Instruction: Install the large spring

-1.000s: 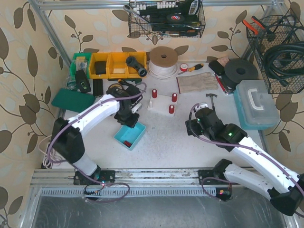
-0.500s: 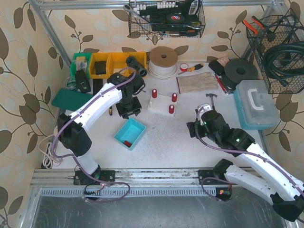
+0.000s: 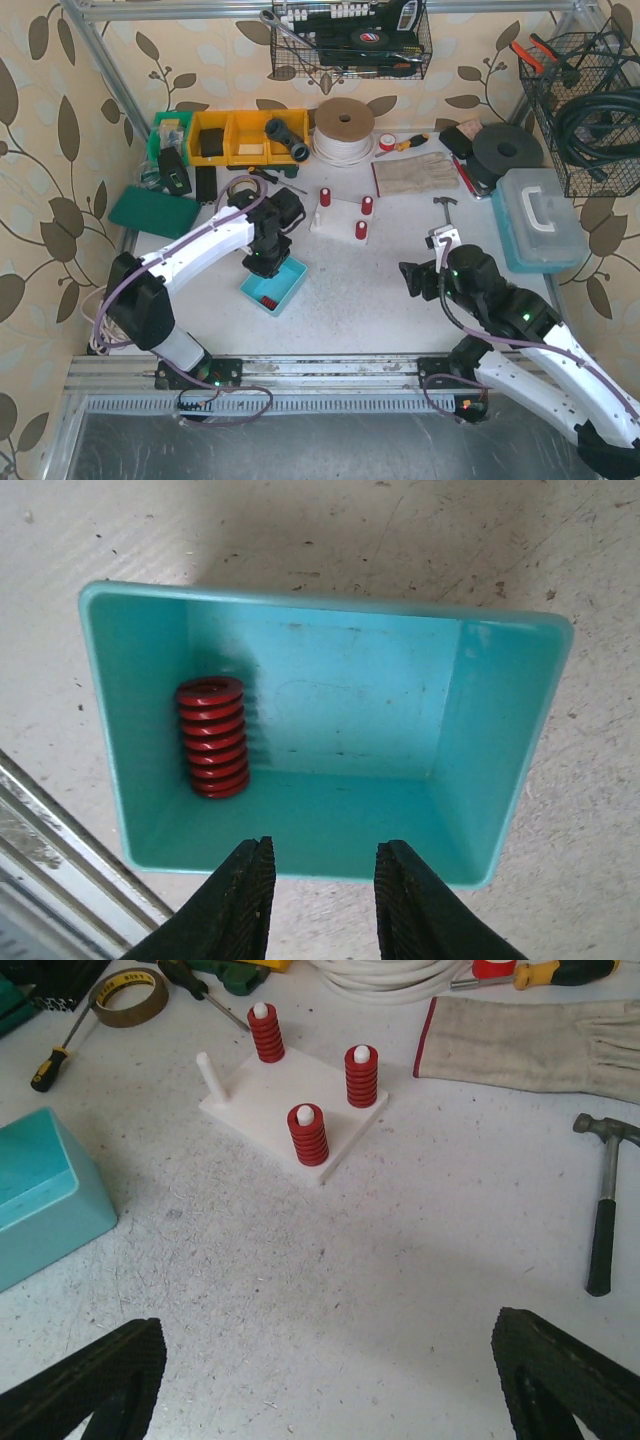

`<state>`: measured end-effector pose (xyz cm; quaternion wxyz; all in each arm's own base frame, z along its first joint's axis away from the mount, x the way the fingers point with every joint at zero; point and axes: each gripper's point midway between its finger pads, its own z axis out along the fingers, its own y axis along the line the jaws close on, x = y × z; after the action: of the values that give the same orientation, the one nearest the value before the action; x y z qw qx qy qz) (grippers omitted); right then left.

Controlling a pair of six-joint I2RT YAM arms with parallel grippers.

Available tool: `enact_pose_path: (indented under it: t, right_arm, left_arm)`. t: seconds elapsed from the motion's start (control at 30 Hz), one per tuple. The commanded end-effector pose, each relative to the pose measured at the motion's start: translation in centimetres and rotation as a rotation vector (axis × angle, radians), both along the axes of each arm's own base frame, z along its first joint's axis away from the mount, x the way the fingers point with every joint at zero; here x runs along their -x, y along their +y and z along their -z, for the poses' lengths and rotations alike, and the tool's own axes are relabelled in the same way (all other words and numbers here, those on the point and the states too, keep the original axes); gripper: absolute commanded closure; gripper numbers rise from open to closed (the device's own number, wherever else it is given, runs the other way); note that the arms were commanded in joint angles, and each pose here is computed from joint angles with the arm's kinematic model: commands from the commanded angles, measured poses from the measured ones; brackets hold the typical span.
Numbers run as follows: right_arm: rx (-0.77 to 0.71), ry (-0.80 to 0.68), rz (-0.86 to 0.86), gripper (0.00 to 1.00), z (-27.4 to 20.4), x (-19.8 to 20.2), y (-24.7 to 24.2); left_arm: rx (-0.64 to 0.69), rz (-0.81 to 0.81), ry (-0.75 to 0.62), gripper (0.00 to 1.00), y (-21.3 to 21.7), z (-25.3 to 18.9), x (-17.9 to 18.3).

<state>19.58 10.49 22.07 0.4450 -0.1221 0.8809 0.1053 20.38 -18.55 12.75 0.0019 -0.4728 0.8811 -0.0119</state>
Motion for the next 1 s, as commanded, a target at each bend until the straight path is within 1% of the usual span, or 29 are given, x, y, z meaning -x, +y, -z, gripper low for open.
enact_pose_path:
  t: [0.0, 0.1, 0.2, 0.3, 0.4, 0.57, 0.67, 0.83, 0.97]
  right_arm:
    - [-0.007, 0.008, -0.005, 0.12, 0.4, 0.4, -0.1]
    - [0.002, 0.012, -0.002, 0.12, 0.5, 0.3, -0.1]
    - [0.012, 0.017, -0.005, 0.12, 0.7, 0.2, -0.1]
    - [0.015, 0.022, -0.012, 0.12, 0.7, 0.3, 0.0]
    - [0.019, 0.022, -0.007, 0.12, 0.8, 0.2, -0.1]
    - [0.031, 0.025, -0.007, 0.12, 1.0, 0.1, 0.0]
    - [0.034, 0.03, -0.007, 0.12, 1.1, 0.1, -0.1]
    - [0.032, 0.03, -0.002, 0.12, 1.1, 0.1, -0.1]
    - [0.038, 0.028, 0.0, 0.12, 1.0, 0.1, -0.2]
  left_arm:
    - [-0.063, -0.072, -0.052, 0.66, 0.1, 0.3, -0.8]
    - [-0.065, -0.074, -0.045, 0.66, 0.1, 2.1, -0.8]
    - [-0.077, -0.08, 0.021, 0.66, 0.0, 3.3, 0.2]
    - [-0.096, -0.051, 0.055, 0.64, -0.3, 3.1, 0.4]
    - [-0.116, -0.037, 0.079, 0.59, -0.2, 3.4, 0.6]
    - [-0.112, -0.058, 0.117, 0.58, 0.3, 5.0, 1.9]
    - [-0.146, -0.051, 0.167, 0.57, 1.1, 4.7, 3.1]
    - [-0.154, -0.033, 0.178, 0.52, 1.3, 5.0, 3.3]
    - [-0.149, -0.038, 0.193, 0.51, 1.1, 5.6, 3.4]
